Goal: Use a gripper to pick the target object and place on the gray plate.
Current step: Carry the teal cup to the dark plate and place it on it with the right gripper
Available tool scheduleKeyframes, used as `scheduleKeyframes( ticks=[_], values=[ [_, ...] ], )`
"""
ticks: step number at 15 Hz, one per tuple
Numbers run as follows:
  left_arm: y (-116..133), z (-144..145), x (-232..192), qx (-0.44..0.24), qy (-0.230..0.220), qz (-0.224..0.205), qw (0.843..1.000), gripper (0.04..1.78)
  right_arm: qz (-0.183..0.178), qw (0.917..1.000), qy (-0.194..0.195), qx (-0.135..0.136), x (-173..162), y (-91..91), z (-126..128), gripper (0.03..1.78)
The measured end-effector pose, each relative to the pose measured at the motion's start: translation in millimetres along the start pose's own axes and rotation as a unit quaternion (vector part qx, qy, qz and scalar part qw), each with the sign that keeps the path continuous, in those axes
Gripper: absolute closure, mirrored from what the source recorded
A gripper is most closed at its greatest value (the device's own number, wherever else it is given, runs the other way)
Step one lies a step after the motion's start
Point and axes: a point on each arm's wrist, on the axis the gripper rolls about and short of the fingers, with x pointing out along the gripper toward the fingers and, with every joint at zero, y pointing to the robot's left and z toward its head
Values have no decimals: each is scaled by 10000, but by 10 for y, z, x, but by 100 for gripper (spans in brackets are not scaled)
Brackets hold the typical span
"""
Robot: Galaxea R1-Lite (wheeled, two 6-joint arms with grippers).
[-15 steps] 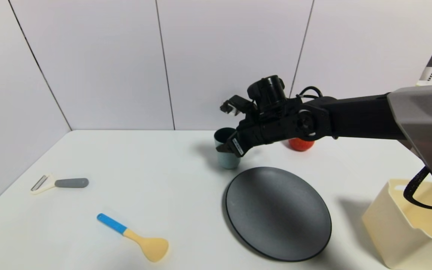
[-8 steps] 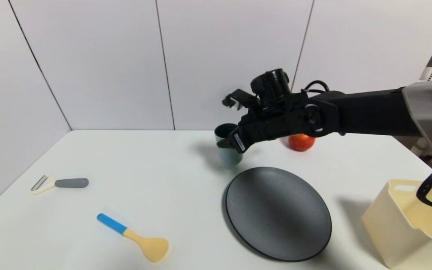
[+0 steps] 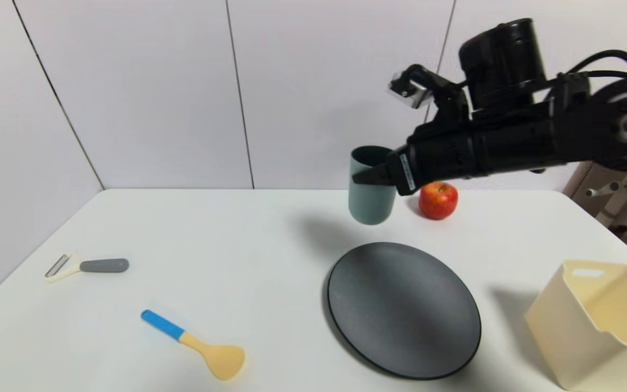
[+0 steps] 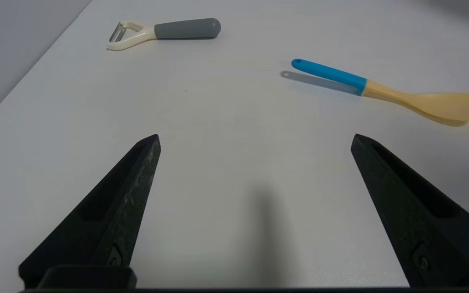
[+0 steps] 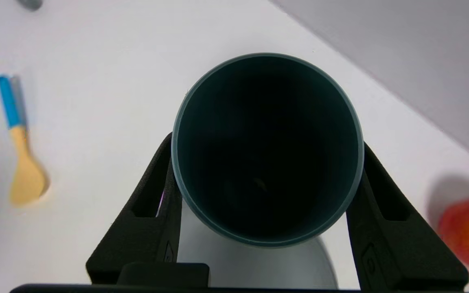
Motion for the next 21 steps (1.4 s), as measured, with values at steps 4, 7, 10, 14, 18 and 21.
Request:
scheduleKeyframes(
  ticks=[4,7,10,14,18,21],
  values=[
    [0,0,0,0,2,-2,10000,13,4,9992,360,199,-381,115,-482,72],
    [0,-2,0,0,4,-2,10000,13,-91,9994,169,279,-394,118,-752,72],
    [0,-2,0,0,4,-4,10000,13,-229,9993,-62,305,-305,51,-887,72],
    [0,0,0,1,2,-4,10000,13,-261,9989,83,394,-254,-6,-967,62],
    [0,1,0,0,0,1,10000,13,-232,9987,116,430,-264,-22,-975,42],
    [0,1,0,0,0,-4,10000,13,-252,9983,-21,531,-339,-17,-926,32]
  ],
)
